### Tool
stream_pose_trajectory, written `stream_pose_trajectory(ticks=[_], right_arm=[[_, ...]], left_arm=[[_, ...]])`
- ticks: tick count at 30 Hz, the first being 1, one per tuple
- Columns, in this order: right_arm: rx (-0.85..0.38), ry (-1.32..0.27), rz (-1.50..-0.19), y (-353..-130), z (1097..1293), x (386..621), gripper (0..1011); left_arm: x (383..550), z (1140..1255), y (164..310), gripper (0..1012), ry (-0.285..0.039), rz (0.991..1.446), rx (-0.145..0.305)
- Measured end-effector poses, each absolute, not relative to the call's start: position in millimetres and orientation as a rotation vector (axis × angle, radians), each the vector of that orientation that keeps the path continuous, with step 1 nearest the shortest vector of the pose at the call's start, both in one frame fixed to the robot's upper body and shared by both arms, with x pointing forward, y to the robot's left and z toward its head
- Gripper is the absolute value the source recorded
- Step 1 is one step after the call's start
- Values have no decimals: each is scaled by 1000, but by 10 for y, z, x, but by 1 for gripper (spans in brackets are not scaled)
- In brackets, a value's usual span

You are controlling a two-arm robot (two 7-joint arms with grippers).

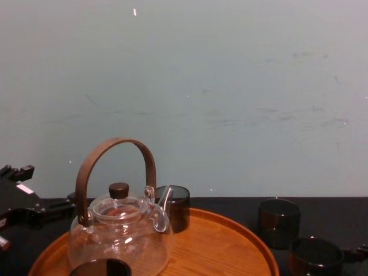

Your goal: Pick up the glass from the table and place it on the tray.

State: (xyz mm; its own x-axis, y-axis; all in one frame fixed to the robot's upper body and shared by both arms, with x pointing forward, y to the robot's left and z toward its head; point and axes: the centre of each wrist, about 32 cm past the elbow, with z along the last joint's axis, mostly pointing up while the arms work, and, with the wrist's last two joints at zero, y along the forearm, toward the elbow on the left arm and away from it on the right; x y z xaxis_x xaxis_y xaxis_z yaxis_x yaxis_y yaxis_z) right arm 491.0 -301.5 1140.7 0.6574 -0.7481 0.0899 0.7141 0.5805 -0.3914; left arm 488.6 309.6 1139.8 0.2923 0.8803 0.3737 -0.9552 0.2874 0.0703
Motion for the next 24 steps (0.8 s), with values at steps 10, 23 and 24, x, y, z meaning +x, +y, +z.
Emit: stream_pose_trajectory(ticks=[10,23,24], right_arm=[[-434,102,-853,-2970,11455,4956,1002],[-425,109,-861,-2929,11468,5069,1002],[-424,109,-861,-2926,11467,5076,1002]], left_arm=[[4886,11398,3097,1001,-285,1248,304],[4886,11398,3097,1001,-285,1248,304],[4886,11398,3096,1001,-285,1248,304]])
